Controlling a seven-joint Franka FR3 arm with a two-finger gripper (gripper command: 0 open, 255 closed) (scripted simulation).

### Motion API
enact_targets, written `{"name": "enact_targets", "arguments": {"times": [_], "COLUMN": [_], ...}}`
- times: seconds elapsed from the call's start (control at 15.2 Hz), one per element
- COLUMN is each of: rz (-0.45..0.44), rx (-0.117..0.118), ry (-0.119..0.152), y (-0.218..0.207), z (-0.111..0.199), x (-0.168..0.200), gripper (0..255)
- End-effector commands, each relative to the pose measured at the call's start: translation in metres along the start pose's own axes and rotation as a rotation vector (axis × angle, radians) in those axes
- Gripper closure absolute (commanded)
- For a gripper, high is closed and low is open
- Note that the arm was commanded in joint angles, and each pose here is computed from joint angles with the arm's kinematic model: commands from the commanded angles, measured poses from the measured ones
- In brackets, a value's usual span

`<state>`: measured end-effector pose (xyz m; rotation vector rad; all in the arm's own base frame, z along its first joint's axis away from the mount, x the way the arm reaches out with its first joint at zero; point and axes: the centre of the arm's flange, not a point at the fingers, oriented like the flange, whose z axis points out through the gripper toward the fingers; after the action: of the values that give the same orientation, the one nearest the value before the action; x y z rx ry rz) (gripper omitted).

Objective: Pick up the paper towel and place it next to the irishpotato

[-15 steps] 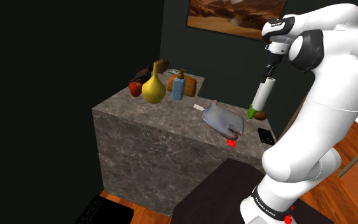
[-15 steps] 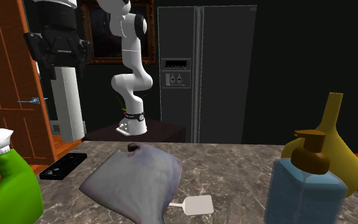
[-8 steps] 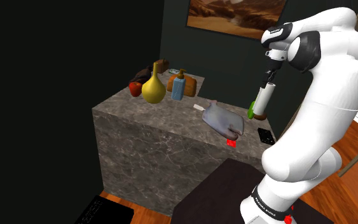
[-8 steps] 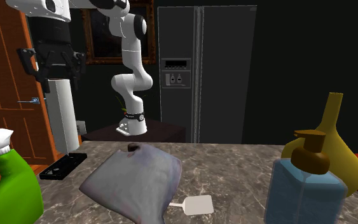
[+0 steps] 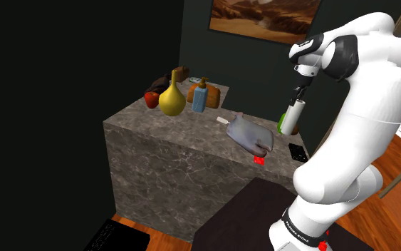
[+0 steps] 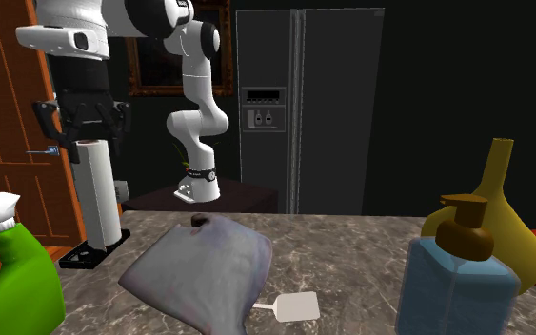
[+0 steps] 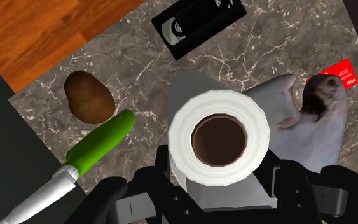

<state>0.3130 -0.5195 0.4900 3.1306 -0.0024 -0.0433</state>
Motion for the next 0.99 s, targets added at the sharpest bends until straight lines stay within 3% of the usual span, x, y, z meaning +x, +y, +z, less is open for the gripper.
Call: {"name": "enact_targets", "arguments": {"times": [0.0,0.66,0.92], "rz": [0.0,0.0,0.0], "rx": [-0.001,-0.001,-0.001], "ry": [0.0,0.0,0.0], "y": [0.0,0.0,0.0], "z": [0.011,0.066,0.066], "x": [0.0,0.002,0.002], "gripper": [255,255,255]}}
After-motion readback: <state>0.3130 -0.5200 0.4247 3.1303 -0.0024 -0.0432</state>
